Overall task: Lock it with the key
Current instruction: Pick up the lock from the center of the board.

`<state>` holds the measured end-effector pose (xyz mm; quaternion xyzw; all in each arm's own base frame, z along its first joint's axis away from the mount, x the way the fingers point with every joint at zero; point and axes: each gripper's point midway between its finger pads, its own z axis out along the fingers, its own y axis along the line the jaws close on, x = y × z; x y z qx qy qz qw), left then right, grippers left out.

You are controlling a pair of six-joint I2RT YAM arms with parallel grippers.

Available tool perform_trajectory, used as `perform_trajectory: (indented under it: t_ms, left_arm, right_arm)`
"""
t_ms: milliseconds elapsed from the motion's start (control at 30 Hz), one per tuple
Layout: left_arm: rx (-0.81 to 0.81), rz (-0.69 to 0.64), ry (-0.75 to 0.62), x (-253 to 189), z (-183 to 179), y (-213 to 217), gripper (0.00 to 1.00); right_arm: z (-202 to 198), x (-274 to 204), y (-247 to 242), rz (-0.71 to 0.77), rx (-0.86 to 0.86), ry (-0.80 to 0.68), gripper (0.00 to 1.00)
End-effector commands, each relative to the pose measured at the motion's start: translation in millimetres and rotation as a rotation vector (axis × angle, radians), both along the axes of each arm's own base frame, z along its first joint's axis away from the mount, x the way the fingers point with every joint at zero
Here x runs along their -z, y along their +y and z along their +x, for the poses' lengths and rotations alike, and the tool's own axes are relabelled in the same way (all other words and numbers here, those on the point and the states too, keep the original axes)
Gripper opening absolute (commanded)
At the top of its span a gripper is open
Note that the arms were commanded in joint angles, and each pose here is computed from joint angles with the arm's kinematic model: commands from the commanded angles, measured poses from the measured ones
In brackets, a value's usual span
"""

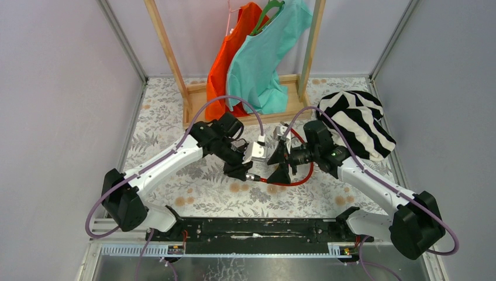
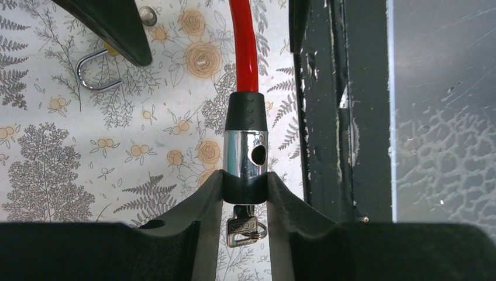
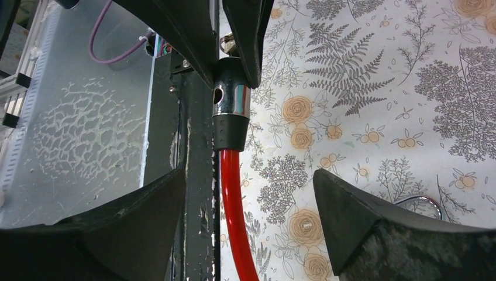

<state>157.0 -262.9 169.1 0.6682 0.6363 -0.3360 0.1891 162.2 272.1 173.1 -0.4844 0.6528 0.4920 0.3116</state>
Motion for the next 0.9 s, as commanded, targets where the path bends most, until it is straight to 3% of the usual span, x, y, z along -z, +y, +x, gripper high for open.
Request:
perform_trajectory:
  t_ms: [0, 333, 500, 667, 700, 800, 867]
  left_arm:
    - [-0.015, -0.067, 0.08, -26, -7, -11, 0.08]
    - [-0.071, -0.138, 0.138, -43, 4, -16, 0.0]
    - [-0.075, -0.143, 0.157, -43, 4, -17, 0.0]
    - [-0.069, -0.178, 0.167, -50, 5, -19, 0.0]
    - [-0.07, -0.189, 0.169, -53, 7, -20, 0.03]
    - [-0.075, -0.246, 0.164, -68, 15, -18, 0.12]
    - [-0.08, -0.29, 0.151, -80, 23, -16, 0.26]
  right_arm:
    - [-4, -3, 9, 0.041, -0.024, 0.003, 0.86]
    - [-12, 11, 7, 0.03, -0.046, 0.019, 0.76]
    - [-6, 6, 10, 0.036, -0.021, 0.013, 0.48]
    - [5, -15, 15, 0.042, -0.019, -0.033, 0.05]
    - [7, -18, 15, 0.037, -0.019, -0.042, 0.01]
    - [10, -36, 17, 0.049, -0.035, -0.075, 0.0]
    - [10, -47, 20, 0.072, -0.049, -0.085, 0.0]
